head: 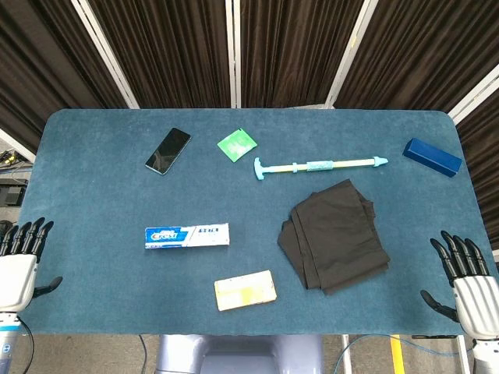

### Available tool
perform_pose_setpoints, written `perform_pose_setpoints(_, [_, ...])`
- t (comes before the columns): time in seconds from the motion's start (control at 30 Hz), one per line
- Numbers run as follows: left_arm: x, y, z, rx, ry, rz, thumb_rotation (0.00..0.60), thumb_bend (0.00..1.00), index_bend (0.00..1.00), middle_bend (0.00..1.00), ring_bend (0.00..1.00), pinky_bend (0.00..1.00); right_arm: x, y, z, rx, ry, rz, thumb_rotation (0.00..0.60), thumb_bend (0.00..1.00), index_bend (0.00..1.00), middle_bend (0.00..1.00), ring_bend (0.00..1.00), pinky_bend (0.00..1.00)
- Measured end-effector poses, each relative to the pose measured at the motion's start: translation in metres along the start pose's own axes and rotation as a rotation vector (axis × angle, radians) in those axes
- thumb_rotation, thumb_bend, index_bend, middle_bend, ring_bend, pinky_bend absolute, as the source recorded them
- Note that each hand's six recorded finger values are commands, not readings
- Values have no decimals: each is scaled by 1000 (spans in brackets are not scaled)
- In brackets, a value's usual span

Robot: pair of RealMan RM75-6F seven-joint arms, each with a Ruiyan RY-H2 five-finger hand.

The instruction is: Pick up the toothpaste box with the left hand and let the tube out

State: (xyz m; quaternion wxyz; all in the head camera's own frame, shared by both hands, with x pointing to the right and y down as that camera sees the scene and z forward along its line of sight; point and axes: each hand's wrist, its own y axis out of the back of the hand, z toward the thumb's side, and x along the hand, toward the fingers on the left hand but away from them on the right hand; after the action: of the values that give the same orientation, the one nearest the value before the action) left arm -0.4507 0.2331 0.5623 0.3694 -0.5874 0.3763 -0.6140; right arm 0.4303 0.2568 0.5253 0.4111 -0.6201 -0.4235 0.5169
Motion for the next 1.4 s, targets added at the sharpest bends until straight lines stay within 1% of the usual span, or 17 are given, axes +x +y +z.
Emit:
perform_pose_setpoints(0.37, [-2,1,0,-5,2,2,600,89,0,0,0,0,1,3,0,-11,1,-7,600,63,77,0,0,0])
perform_pose_setpoints(0.8, [1,-2,4,-7,-14,-1,600,90,0,0,0,2,1,4,-2,-16,-8,-7,600,63,77,0,0,0])
perform_pose_setpoints(0.87, [2,0,5,-12,-18,9,600,90,0,0,0,33,1,4,-2,-18,-8,-7,600,63,77,0,0,0])
perform_pose_setpoints(0.93, [3,2,7,-19,-25,22,600,90,6,0,13,100,1,4,-3,-23,-12,-6,600,63,77,0,0,0])
perform_pose_setpoints(1.0, [6,4,10,-24,-41,39,600,91,36,0,49,146,1,4,-4,-27,-16,-5,600,63,80,0,0,0])
perform_pose_setpoints(1.1, [14,7,18,-18,-70,59,600,93,77,1,76,163,0,3,-5,-31,-19,3,600,63,89,0,0,0])
perform_pose_setpoints(1.17, [21,8,24,-8,-91,61,600,94,86,5,85,172,0,3,-5,-31,-16,6,600,63,90,0,0,0])
perform_pose_setpoints(1.3, [36,5,41,28,-138,37,600,94,88,8,88,174,-1,4,-5,-40,-16,5,600,63,90,0,0,0])
perform_pose_setpoints(1.4, [48,-1,58,53,-172,-3,600,97,88,11,91,174,-1,5,-6,-48,-19,2,600,63,90,0,0,0])
